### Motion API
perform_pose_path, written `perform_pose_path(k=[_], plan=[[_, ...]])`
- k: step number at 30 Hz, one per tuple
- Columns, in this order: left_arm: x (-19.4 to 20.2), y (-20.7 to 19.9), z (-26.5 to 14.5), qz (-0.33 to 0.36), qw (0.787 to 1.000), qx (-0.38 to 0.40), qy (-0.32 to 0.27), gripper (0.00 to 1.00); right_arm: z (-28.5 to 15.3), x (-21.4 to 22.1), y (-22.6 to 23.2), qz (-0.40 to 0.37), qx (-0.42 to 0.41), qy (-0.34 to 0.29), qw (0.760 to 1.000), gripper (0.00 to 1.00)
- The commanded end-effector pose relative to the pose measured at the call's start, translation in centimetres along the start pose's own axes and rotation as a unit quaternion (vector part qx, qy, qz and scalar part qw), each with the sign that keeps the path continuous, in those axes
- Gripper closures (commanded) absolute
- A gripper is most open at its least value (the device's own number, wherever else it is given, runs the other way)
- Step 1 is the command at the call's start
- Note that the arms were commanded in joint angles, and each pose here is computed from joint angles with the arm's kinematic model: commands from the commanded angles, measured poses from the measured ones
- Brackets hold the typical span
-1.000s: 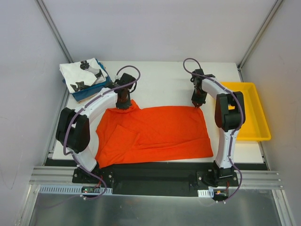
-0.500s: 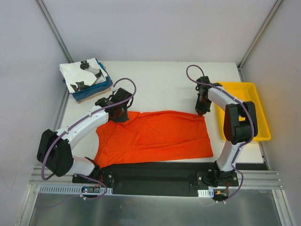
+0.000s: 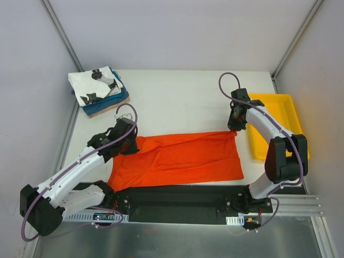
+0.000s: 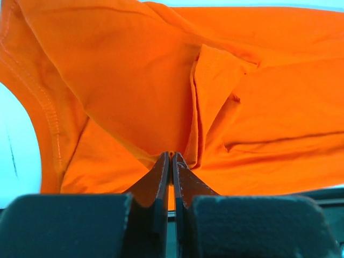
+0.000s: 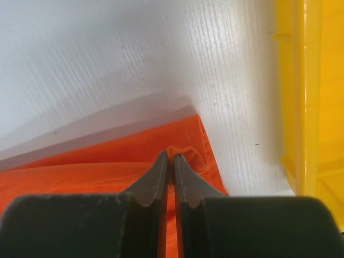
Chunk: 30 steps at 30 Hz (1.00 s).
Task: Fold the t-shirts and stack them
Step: Fold the tshirt
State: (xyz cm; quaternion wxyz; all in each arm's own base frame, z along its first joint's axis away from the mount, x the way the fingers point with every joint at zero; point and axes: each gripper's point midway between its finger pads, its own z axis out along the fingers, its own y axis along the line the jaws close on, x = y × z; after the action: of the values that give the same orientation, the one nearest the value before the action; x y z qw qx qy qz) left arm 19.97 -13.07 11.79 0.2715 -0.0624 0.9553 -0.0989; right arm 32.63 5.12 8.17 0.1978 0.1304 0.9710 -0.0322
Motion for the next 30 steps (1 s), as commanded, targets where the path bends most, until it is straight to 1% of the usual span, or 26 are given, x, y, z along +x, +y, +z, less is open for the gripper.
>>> perform_pose_path(k=[1, 3, 7, 12, 14, 20, 21, 23, 26, 29, 30], plan=[[1.3, -0.7, -1.2, -0.011, 0.999, 0.043, 0.004, 1.0, -1.3, 0.0, -0.3, -0.011, -0.008, -0.015, 1.0, 0.95], [1.9, -0.9, -1.5, -0.01, 0.998, 0.058, 0.012, 1.0, -1.7, -0.1, -0.4, -0.011, -0.01, -0.019, 1.0, 0.95], [2.4, -1.0, -2.6, -0.009, 0.997, 0.081, 0.004, 1.0, -2.2, 0.0, -0.9, -0.011, -0.004, -0.022, 1.0, 0.95], [3.2, -0.4, -3.4, -0.003, 0.996, 0.092, 0.003, 1.0, -2.7, 0.2, -1.3, -0.011, -0.002, -0.028, 1.0, 0.95], [3.8, -0.3, -3.4, -0.005, 0.995, 0.096, 0.012, 1.0, -2.7, 0.6, -1.4, -0.012, -0.001, -0.026, 1.0, 0.95], [5.4, 0.4, -3.4, -0.025, 0.995, 0.09, 0.035, 1.0, -2.8, 1.4, -2.1, -0.018, 0.007, -0.024, 1.0, 0.95], [5.8, 0.7, -3.4, -0.038, 0.995, 0.085, 0.04, 1.0, -2.8, 1.5, -2.2, -0.018, 0.007, -0.023, 1.0, 0.95], [6.9, 0.5, -3.5, -0.047, 0.992, 0.094, 0.065, 1.0, -2.9, 1.9, -2.0, -0.018, -0.002, -0.02, 1.0, 0.94], [8.2, 1.6, -3.2, -0.062, 0.992, 0.071, 0.082, 1.0, -2.9, 2.4, -2.2, -0.016, -0.002, -0.019, 1.0, 0.94], [8.8, 2.0, -3.3, -0.08, 0.991, 0.06, 0.093, 1.0, -3.0, 2.8, -2.5, -0.016, 0.001, -0.022, 1.0, 0.93], [9.0, 2.5, -3.5, -0.087, 0.991, 0.045, 0.096, 1.0, -2.9, 3.1, -2.8, -0.015, 0.006, -0.02, 1.0, 0.93]])
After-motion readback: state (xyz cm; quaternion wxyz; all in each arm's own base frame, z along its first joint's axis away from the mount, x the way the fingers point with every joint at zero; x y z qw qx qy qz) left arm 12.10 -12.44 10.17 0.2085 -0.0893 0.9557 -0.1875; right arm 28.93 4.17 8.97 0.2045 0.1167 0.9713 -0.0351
